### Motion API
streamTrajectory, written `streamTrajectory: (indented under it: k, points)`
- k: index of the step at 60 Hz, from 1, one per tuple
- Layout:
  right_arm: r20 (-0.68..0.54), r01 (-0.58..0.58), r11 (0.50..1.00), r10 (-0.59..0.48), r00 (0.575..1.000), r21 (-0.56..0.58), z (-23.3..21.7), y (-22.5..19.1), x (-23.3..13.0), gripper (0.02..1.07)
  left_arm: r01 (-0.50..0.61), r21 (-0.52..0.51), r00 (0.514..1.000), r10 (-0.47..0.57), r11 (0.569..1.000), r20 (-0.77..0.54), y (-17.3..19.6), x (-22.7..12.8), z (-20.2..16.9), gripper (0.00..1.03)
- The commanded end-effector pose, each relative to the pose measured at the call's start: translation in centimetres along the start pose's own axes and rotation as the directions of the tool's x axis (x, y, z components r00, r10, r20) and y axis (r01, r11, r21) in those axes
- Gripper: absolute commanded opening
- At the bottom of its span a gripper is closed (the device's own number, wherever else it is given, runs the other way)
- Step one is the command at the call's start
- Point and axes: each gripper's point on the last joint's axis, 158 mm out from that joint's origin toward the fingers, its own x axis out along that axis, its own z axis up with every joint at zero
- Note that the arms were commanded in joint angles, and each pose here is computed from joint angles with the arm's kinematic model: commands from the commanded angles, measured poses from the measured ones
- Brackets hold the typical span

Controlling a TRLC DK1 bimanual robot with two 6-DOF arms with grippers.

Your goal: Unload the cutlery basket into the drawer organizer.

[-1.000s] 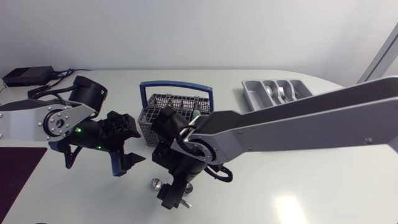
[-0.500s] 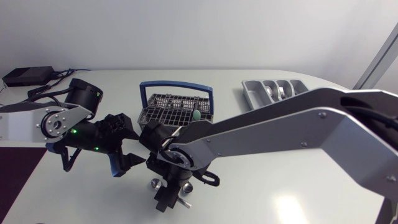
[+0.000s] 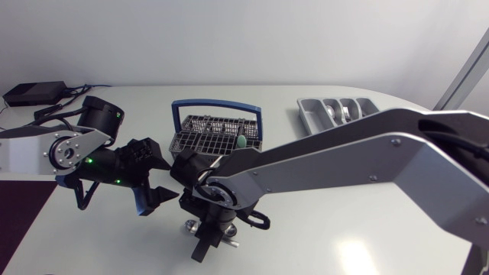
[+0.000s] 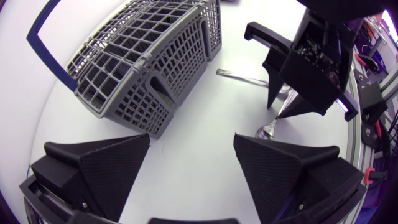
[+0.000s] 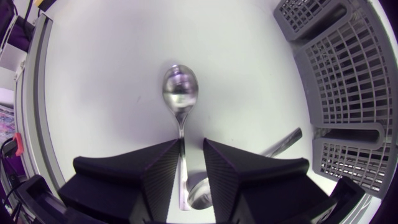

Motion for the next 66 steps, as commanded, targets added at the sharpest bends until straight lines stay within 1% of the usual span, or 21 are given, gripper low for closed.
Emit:
streamTrajectory:
  k: [1, 3, 8, 26, 36, 48, 54, 61, 66]
  points:
    - [-0.061, -0.033, 0.999, 0.032, 0.998, -0.014, -1.9, 1.4, 1.6, 0.18, 0.019, -0.036, 1.0, -0.019, 0.999, -0.011, -0.5, 0.5, -0.9, 0.98]
    - [-0.051, -0.042, 0.999, 0.04, 0.998, -0.023, -1.8, 1.7, 1.5, 0.15, 0.017, -0.037, 1.0, -0.017, 0.999, -0.01, -0.4, 0.5, -0.9, 0.98]
    - [-0.044, -0.048, 0.998, 0.047, 0.998, -0.037, -1.8, 2.0, 1.3, 0.12, 0.018, -0.037, 1.0, -0.018, 0.999, -0.011, -0.4, 0.5, -0.9, 0.98]
    - [-0.014, -0.052, 0.995, 0.051, 0.999, -0.08, -1.7, 2.7, 0.2, 0.11, 0.017, -0.039, 1.0, -0.018, 0.999, -0.014, -0.4, 0.5, -1.1, 0.98]
    - [0.02, -0.054, 0.994, 0.056, 0.998, -0.092, -1.0, 2.9, -1.6, 0.11, 0.016, -0.042, 1.0, -0.017, 0.999, -0.014, -0.3, 0.5, -1.3, 0.98]
    - [0.066, -0.043, 0.993, 0.05, 0.997, -0.11, -0.7, 2.4, -4.4, 0.11, 0.021, -0.043, 1.0, -0.022, 0.999, -0.012, -0.5, 0.5, -1.3, 0.98]
    - [0.109, -0.037, 0.992, 0.051, 0.993, -0.124, -0.9, 1.4, -6.8, 0.11, 0.025, -0.041, 1.0, -0.025, 0.999, -0.005, -0.6, 0.5, -1.2, 0.98]
    - [0.141, -0.035, 0.989, 0.055, 0.988, -0.143, -2.3, -0.3, -9.8, 0.11, 0.038, -0.012, 0.999, -0.038, 0.999, 0.014, -1.4, 0.3, -1.0, 0.98]
    - [0.158, -0.023, 0.988, 0.047, 0.986, -0.153, -4.0, -2.1, -11.3, 0.09, 0.053, 0.023, 0.998, -0.054, 0.998, 0.016, -2.2, 0.4, -0.8, 0.98]
